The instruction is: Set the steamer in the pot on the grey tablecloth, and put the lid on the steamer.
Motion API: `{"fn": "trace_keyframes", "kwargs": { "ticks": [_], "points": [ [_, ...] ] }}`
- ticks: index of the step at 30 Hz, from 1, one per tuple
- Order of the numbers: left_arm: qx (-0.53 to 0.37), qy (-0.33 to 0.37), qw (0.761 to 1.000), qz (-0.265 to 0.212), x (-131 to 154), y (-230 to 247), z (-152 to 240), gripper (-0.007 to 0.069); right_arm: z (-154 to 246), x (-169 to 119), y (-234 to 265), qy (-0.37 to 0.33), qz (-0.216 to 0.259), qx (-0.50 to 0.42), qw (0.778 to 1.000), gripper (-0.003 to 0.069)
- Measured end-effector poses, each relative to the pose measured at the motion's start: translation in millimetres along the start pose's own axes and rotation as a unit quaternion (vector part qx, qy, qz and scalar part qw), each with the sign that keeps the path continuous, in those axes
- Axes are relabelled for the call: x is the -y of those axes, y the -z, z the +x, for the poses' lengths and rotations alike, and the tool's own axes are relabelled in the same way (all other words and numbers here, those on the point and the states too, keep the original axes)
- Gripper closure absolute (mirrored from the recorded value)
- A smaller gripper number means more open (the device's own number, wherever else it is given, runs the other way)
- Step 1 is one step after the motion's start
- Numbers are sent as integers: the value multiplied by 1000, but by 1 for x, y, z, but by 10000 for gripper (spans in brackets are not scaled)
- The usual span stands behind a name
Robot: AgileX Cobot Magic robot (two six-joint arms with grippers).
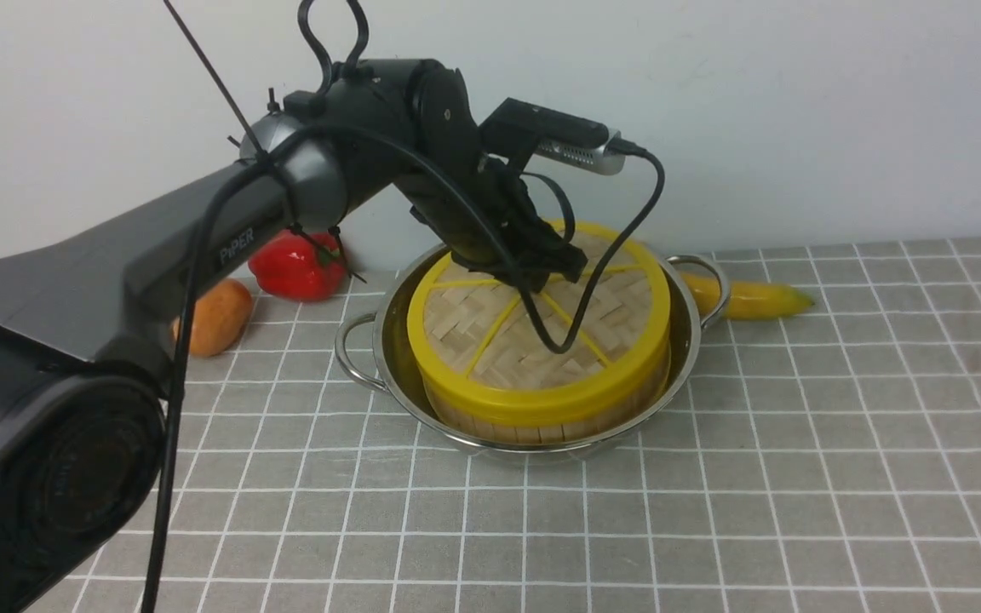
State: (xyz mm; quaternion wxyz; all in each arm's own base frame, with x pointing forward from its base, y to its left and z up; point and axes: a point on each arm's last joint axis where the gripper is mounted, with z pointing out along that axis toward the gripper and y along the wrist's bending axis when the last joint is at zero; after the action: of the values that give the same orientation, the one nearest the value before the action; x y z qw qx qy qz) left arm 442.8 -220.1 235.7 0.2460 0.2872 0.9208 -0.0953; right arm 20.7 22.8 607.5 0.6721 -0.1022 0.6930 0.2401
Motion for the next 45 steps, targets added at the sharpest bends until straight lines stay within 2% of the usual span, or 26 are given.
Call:
{"fn": "trace_keyframes", "kwargs": {
  "ticks": [2,3,4,5,6,7,8,10,12,13,15,17,18,20,22,23,24,25,26,27,31,32,34,35,37,45],
  "points": [
    [11,-4,1000,-2,0,6,-6,247,0,0,0,0,0,0,1000,246],
    [11,-4,1000,-3,0,7,-7,247,0,0,0,0,0,0,1000,246],
    [26,-7,1000,-4,0,20,-15,160,0,0,0,0,0,0,1000,246],
    [27,-9,1000,-5,0,23,-17,140,0,0,0,0,0,0,1000,246],
    [36,-15,999,-8,1,44,-25,55,0,0,0,0,0,0,1000,246],
    [42,-20,999,-12,2,57,-29,24,0,0,0,3,2,0,1000,246],
    [44,-21,999,-13,2,62,-30,10,0,0,0,3,3,0,1000,246],
    [63,-37,997,-32,4,115,-39,-38,0,3,0,23,16,2,1000,246],
    [94,-46,993,-54,6,156,-44,-29,-1,5,0,42,30,2,999,246],
    [98,-48,992,-58,6,160,-45,-29,0,6,0,44,31,2,999,246],
    [144,-51,985,-80,9,212,-43,43,3,10,-1,68,50,-2,996,249],
    [172,-49,980,-90,12,247,-38,143,12,16,-2,95,74,-19,993,260],
    [178,-49,979,-91,13,253,-37,167,13,17,-2,98,76,-21,992,261],
    [204,-48,973,-95,18,283,-29,301,32,27,-4,120,107,-54,986,292],
    [222,-48,969,-97,23,310,-17,494,57,36,-3,132,135,-88,978,332],
    [220,-48,970,-97,24,314,-12,548,69,41,-1,134,148,-103,974,349],
    [220,-47,970,-97,24,316,-11,559,72,42,-1,134,150,-106,974,353],
    [214,-47,971,-96,27,324,2,622,94,49,3,133,167,-131,968,389],
    [214,-46,971,-98,27,327,3,622,97,50,3,133,169,-134,967,398],
    [206,-45,973,-95,29,329,14,644,116,55,6,126,181,-150,964,420],
    [148,-43,984,-89,31,315,47,648,178,70,17,102,209,-183,955,491],
    [147,-43,984,-88,32,316,53,648,183,71,18,100,211,-183,955,496],
    [90,-39,992,-79,34,298,86,648,215,76,21,91,211,-182,956,517],
    [94,-39,992,-79,35,301,87,648,218,77,22,90,211,-181,956,519],
    [83,-36,993,-75,38,284,121,648,243,81,23,83,207,-174,959,526],
    [142,2,987,-73,47,263,197,648,267,85,21,78,202,-171,961,529]
  ]
}}
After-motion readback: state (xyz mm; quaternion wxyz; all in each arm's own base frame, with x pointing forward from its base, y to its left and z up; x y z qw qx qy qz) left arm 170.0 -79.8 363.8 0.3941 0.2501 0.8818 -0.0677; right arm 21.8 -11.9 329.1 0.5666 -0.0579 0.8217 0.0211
